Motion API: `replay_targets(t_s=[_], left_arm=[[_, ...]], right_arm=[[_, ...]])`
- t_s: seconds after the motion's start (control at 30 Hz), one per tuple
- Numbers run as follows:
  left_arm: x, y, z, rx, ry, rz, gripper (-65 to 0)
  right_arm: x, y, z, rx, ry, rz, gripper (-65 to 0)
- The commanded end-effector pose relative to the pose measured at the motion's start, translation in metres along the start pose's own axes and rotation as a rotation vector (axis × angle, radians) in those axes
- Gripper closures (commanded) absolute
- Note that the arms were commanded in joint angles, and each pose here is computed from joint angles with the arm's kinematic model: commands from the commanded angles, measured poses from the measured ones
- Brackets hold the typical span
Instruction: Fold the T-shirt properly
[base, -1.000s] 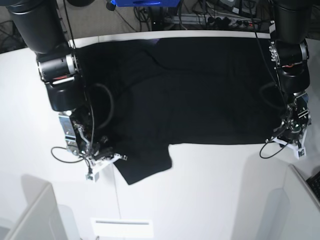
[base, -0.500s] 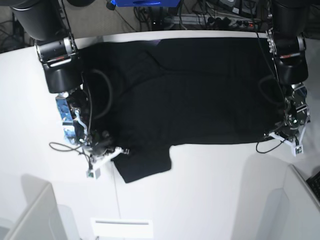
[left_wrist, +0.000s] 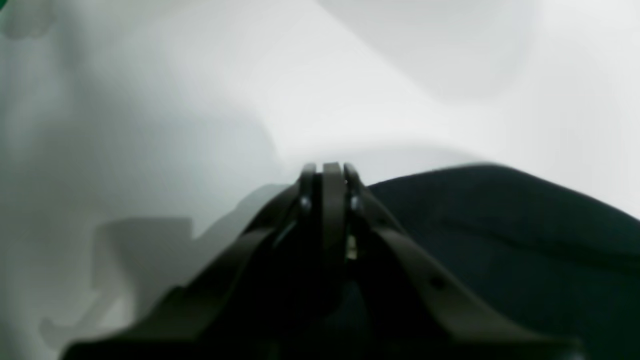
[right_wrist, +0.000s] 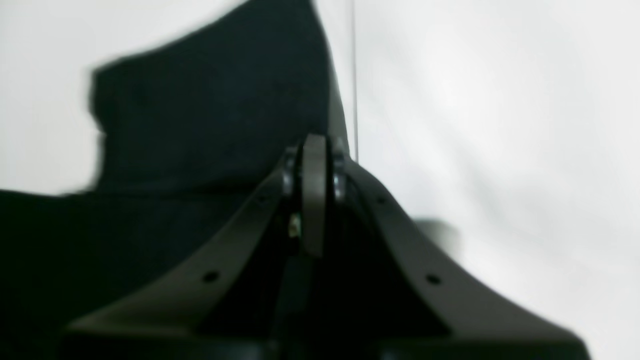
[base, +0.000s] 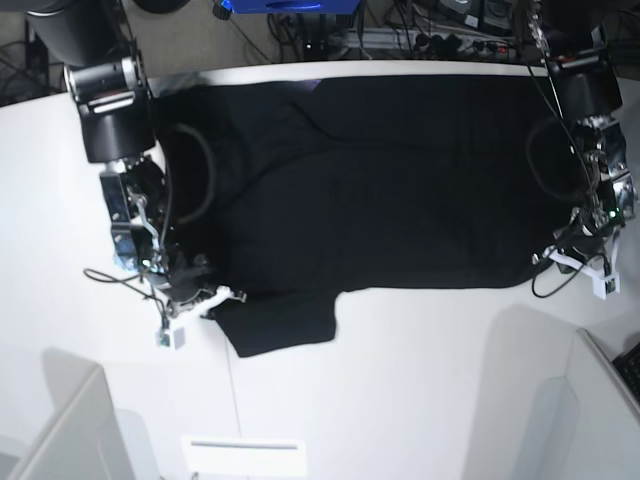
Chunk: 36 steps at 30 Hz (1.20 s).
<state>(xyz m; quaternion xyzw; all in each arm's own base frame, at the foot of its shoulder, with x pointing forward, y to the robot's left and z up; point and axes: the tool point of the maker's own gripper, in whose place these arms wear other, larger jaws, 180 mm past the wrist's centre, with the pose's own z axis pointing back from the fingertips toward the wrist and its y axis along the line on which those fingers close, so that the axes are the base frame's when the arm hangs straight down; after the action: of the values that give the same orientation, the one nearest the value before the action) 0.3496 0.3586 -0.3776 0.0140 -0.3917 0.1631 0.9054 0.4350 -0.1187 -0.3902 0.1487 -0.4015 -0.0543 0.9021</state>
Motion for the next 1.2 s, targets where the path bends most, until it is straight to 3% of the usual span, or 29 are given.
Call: replay_targets(t_s=[0.0,0.13,0.23,0.5,1.0,1.17], left_arm=[[0.022,0.003,0.009,0.001,-0.064,-0.016,0.0],[0.018,0.009,0.026,0.012,-0.091,-0.032,0.0],[0.016,0.017,0.038,0.030,-0.058,-0.024,0.0],[0.029,0.007,0.071,0.025,-0.065,-0.084,0.0],[0.008,0.000,0.092,0.021,-0.031,-0.165,0.0],[-0.002,-0.003,0.093,0.015,-0.010,-0.180,0.0]], right_arm=[[0.031,-0.004,0.008,-0.005,-0.083,0.001,0.0],[0.030,-0.009,0.020,-0.006,-0.109,-0.016,0.0],[0.025,-0.015,0.027,-0.011,-0.099,-0.037,0.0],[0.022,-0.015,0.051,0.001,-0.116,-0.062,0.0],[0.012,-0.031,0.094,-0.024,-0.103,-0.106,0.0],[0.012,-0.033,0.089,-0.027,-0.087,-0.111,0.0]])
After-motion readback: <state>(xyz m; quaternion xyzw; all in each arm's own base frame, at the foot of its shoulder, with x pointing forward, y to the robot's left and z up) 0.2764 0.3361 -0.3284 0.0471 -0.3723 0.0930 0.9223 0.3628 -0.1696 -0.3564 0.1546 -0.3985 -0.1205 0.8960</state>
